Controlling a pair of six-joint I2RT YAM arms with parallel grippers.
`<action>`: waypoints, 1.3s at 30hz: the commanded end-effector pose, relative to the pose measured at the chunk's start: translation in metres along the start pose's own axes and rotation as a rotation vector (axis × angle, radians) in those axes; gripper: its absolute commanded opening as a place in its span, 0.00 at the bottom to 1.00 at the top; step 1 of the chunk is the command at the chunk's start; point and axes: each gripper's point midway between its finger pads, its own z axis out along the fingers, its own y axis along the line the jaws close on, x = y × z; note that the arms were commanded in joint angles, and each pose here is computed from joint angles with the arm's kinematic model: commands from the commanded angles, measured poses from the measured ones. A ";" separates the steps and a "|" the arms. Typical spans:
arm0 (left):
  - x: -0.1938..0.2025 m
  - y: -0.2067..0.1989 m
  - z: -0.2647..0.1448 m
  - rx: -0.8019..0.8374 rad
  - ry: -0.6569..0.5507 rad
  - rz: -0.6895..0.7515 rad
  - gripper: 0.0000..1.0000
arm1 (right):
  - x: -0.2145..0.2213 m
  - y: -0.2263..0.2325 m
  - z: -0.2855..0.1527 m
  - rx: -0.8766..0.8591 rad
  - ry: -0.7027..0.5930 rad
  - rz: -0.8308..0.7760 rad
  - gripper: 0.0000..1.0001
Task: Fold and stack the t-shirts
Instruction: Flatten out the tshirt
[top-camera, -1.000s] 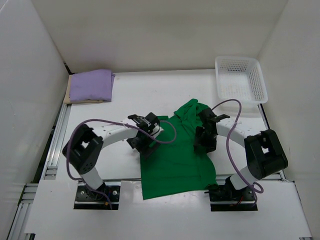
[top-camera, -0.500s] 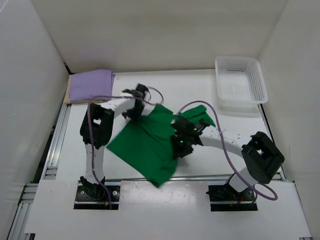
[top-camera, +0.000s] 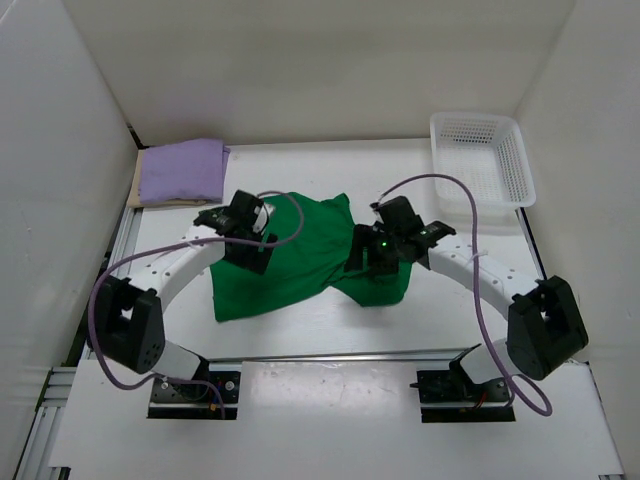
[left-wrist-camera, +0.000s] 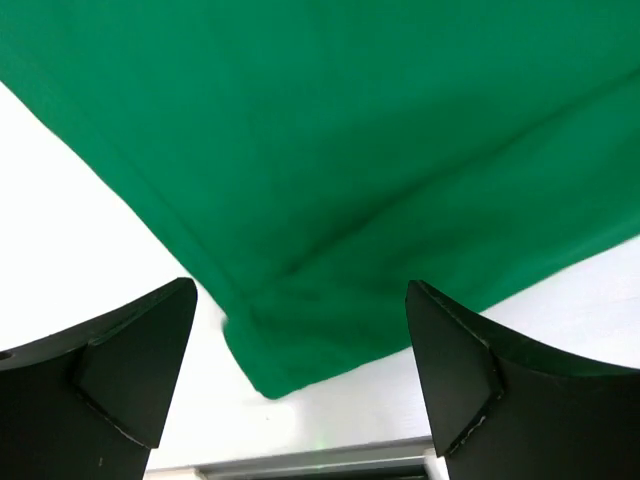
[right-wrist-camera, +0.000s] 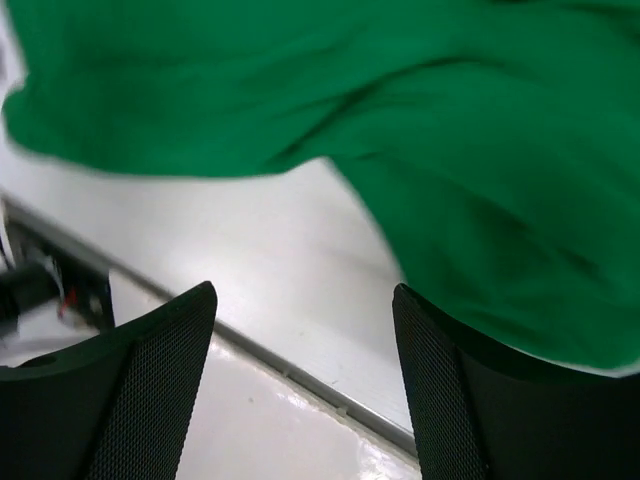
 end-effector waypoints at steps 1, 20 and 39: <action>0.068 0.000 0.019 0.006 0.175 0.007 0.96 | -0.031 -0.029 -0.025 0.121 -0.084 0.180 0.75; 0.124 0.008 0.036 0.166 0.421 -0.228 0.77 | -0.060 -0.149 -0.004 0.473 -0.054 0.544 0.73; 0.024 0.104 -0.039 -0.222 0.014 -0.261 0.11 | -0.042 -0.123 -0.017 0.439 -0.073 0.426 0.00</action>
